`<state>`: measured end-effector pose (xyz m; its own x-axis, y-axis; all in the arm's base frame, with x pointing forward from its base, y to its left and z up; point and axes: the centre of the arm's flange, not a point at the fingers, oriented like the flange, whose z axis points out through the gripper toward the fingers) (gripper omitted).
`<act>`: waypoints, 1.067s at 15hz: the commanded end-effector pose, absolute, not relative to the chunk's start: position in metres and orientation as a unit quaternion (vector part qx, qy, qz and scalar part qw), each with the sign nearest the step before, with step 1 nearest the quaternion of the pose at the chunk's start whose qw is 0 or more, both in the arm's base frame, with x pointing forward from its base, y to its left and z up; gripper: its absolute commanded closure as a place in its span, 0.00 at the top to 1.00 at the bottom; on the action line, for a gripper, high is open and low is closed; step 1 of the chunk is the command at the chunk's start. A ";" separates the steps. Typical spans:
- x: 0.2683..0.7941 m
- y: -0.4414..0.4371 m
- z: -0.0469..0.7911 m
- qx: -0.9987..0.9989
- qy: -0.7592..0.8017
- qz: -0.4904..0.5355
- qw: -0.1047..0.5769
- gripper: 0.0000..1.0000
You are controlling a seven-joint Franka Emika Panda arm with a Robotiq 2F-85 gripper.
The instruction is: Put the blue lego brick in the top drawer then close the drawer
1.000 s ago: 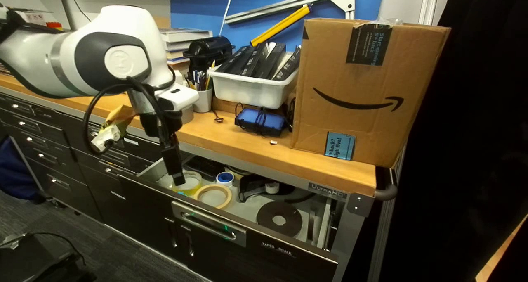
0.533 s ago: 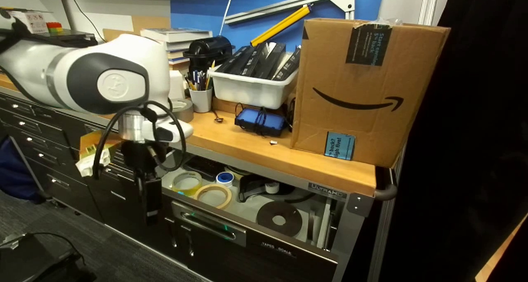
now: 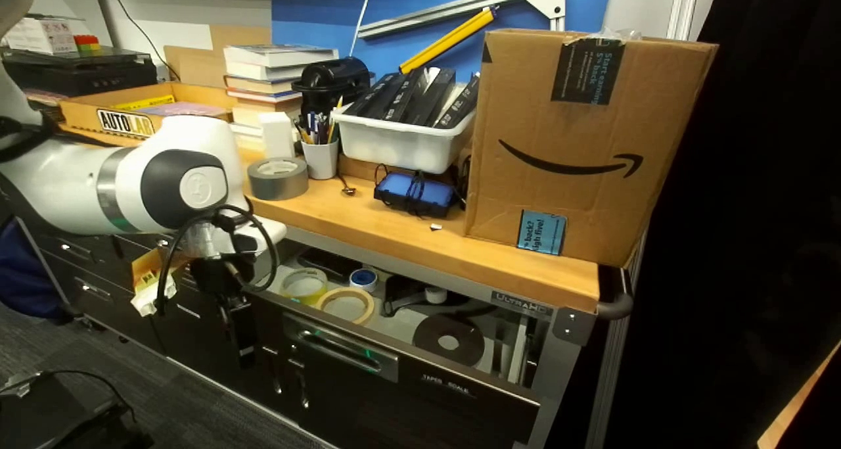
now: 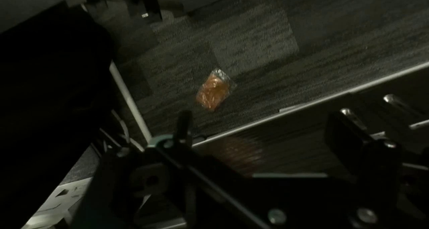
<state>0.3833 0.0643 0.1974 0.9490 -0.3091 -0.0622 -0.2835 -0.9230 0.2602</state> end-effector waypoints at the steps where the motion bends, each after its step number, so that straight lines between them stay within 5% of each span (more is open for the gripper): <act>1: 0.423 0.077 0.189 0.972 -0.191 0.040 0.133 1.00; 9: 0.495 0.081 0.204 0.927 -0.258 0.222 0.159 1.00; 16: 0.436 0.076 0.304 0.932 -0.269 0.226 0.087 1.00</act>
<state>0.4583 0.0849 0.2337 0.7554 -0.4288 0.4955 -0.5568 -0.8187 0.1404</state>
